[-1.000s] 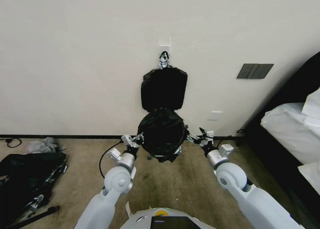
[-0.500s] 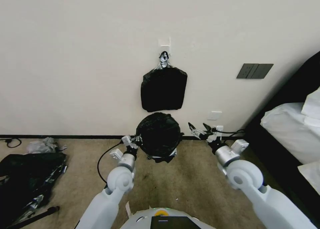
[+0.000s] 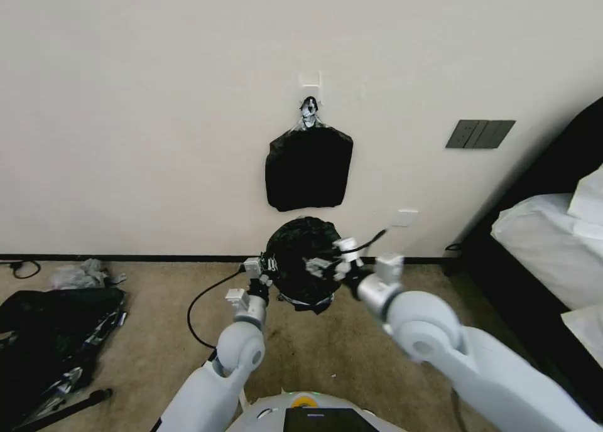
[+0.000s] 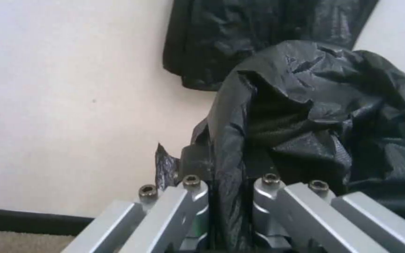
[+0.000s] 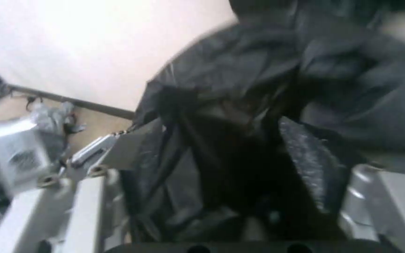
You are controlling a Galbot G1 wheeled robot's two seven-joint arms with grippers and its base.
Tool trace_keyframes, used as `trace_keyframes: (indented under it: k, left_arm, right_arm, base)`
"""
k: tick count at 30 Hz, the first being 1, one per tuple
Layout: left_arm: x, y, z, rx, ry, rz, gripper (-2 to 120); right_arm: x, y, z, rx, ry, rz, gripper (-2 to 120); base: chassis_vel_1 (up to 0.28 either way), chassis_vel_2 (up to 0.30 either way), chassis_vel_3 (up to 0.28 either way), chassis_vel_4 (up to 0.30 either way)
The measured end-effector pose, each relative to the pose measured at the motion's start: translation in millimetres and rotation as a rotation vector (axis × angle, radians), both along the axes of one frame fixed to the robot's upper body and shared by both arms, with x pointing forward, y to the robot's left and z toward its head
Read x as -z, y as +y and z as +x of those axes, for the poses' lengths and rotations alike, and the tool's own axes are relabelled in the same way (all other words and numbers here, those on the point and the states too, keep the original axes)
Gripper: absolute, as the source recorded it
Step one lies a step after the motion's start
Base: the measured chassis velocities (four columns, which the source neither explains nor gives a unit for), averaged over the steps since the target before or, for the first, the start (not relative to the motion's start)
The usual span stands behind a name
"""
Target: Place a trash bag onto the trash bin.
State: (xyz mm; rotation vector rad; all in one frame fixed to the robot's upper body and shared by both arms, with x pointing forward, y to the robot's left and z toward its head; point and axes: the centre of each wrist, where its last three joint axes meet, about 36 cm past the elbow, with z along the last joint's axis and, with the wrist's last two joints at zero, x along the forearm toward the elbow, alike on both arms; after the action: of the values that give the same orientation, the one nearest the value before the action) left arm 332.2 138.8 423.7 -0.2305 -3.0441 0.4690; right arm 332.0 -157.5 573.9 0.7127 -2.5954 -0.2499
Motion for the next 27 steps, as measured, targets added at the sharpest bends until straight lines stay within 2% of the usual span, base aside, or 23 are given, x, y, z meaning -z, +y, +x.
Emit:
trace_keyframes:
  k: [1, 2, 3, 5, 7, 9, 10, 13, 14, 17, 22, 27]
  left_arm:
    - [-0.9, -2.0, -2.2, 0.005, -0.004, 0.005, 5]
    - [-0.9, -2.0, -2.2, 0.005, -0.004, 0.005, 5]
    - [-1.7, -4.0, -4.5, 0.013, -0.008, 0.009, 5]
    - [-1.7, -6.3, -6.9, 0.023, -0.009, 0.013, 5]
    - [-1.7, -7.1, -7.6, 0.028, -0.009, 0.015, 5]
    - [-2.2, -8.6, -7.9, 0.033, -0.014, 0.019, 5]
    - [-2.2, -8.6, -7.9, 0.033, -0.014, 0.019, 5]
    - [0.2, -10.2, -6.9, 0.033, -0.048, 0.058, 5]
    - [0.2, -10.2, -6.9, 0.033, -0.048, 0.058, 5]
    - [1.0, -11.9, -7.7, 0.039, -0.064, 0.073, 5]
    - [-0.4, -13.0, -8.6, 0.044, -0.067, 0.069, 5]
    - [-1.4, -15.0, -9.6, 0.052, -0.068, 0.063, 5]
  right_arm:
    - [-1.0, 9.5, 2.7, 0.032, 0.059, 0.020, 58]
    - [-1.0, 9.5, 2.7, 0.032, 0.059, 0.020, 58]
    - [-2.7, 22.6, 6.1, 0.072, 0.129, 0.048, 52]
    - [-1.2, 36.4, 9.4, 0.130, 0.188, 0.053, 43]
    - [1.7, 40.1, 10.2, 0.148, 0.194, 0.050, 38]
    - [14.1, 45.2, 12.2, 0.195, 0.178, 0.033, 29]
    - [14.1, 45.2, 12.2, 0.195, 0.178, 0.033, 29]
    - [25.2, 52.6, 16.0, 0.248, 0.151, 0.012, 14]
    - [25.2, 52.6, 16.0, 0.248, 0.151, 0.012, 14]
    - [30.9, 59.7, 19.3, 0.272, 0.158, 0.002, 0]
    - [37.2, 66.3, 21.7, 0.272, 0.167, -0.005, 0]
    - [47.1, 75.6, 39.3, 0.302, 0.185, -0.013, 0]
  base:
    - [0.000, 0.000, 0.000, 0.000]
    - [0.000, 0.000, 0.000, 0.000]
    - [0.000, 0.000, 0.000, 0.000]
    - [0.000, 0.000, 0.000, 0.000]
    - [0.000, 0.000, 0.000, 0.000]
    - [0.000, 0.000, 0.000, 0.000]
    - [0.000, 0.000, 0.000, 0.000]
    - [0.000, 0.000, 0.000, 0.000]
    - [0.000, 0.000, 0.000, 0.000]
    - [0.000, 0.000, 0.000, 0.000]
    - [0.000, 0.000, 0.000, 0.000]
    - [0.000, 0.000, 0.000, 0.000]
